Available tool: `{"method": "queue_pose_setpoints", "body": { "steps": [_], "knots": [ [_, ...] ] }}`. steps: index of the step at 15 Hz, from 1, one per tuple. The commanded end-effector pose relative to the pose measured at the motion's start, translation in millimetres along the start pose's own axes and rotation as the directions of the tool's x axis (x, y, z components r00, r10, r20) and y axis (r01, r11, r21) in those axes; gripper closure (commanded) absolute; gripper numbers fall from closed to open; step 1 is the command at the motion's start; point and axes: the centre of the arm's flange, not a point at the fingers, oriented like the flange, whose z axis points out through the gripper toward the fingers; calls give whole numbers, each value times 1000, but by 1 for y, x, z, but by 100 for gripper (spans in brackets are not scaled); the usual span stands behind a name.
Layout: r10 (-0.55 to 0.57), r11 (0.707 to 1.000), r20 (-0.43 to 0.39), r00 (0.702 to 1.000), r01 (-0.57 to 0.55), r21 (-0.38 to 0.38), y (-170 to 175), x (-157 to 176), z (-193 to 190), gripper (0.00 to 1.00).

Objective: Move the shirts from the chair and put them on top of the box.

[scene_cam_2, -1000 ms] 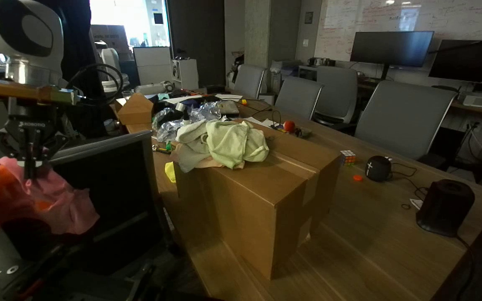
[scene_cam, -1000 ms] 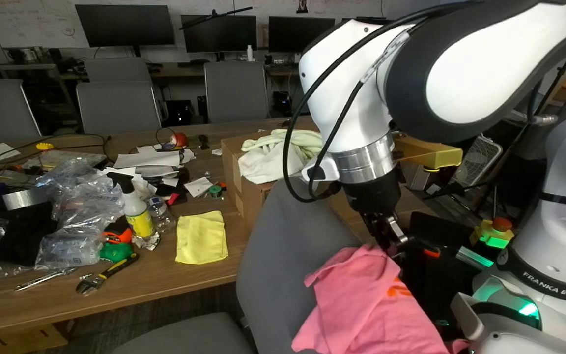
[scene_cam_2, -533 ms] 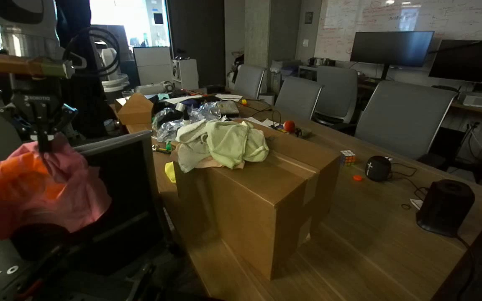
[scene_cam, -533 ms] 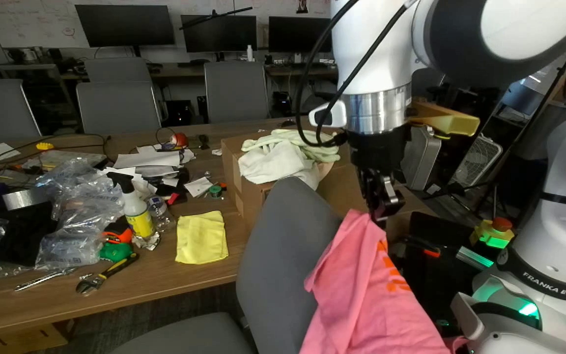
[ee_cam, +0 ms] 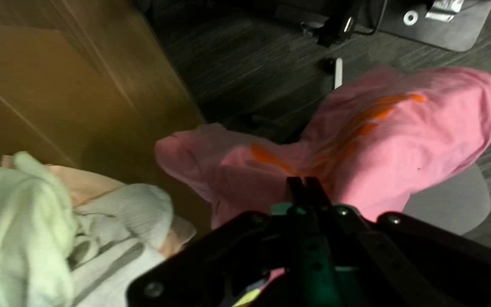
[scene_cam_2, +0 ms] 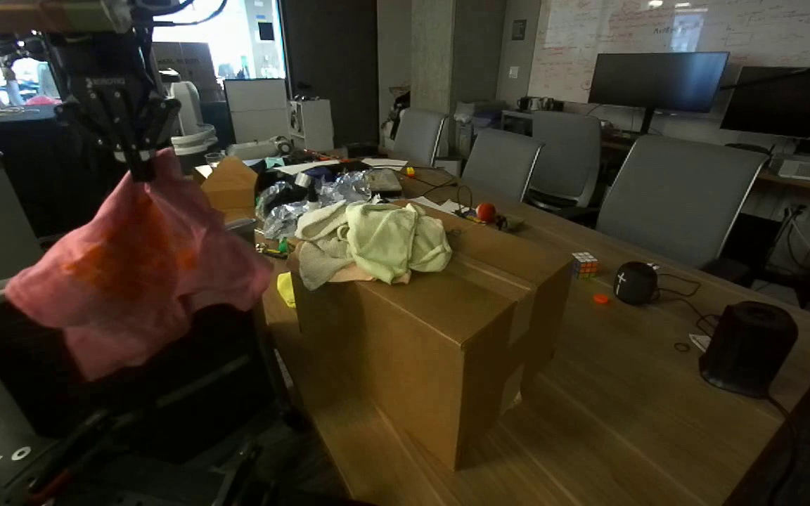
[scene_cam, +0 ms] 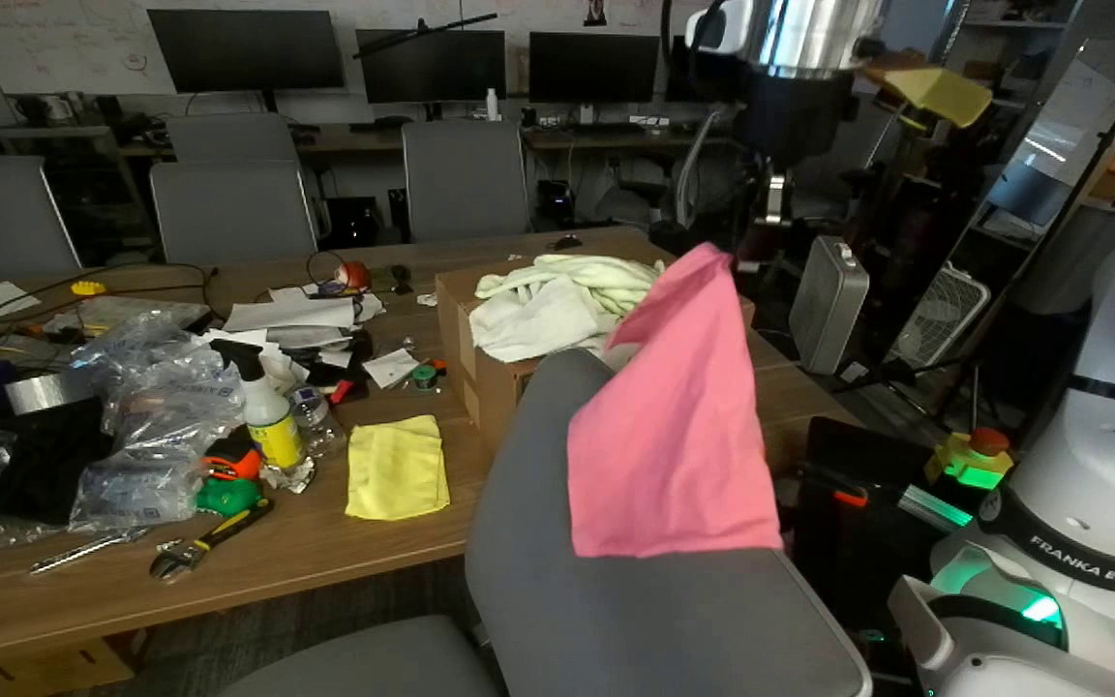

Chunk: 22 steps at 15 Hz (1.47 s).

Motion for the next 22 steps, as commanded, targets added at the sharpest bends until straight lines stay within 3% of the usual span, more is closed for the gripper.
{"method": "queue_pose_setpoints", "body": {
  "steps": [1, 7, 14, 17, 22],
  "knots": [
    [165, 983, -86, 983, -172, -71, 42, -21, -52, 98],
    [404, 901, -182, 897, -425, -93, 122, -36, -120, 98],
    [561, 812, -216, 799, -582, -42, 215, -44, -190, 98],
    [603, 785, -208, 770, -619, -19, 248, -29, -212, 98],
    [637, 763, -189, 747, -647, 14, 299, 23, -245, 98]
  ]
}}
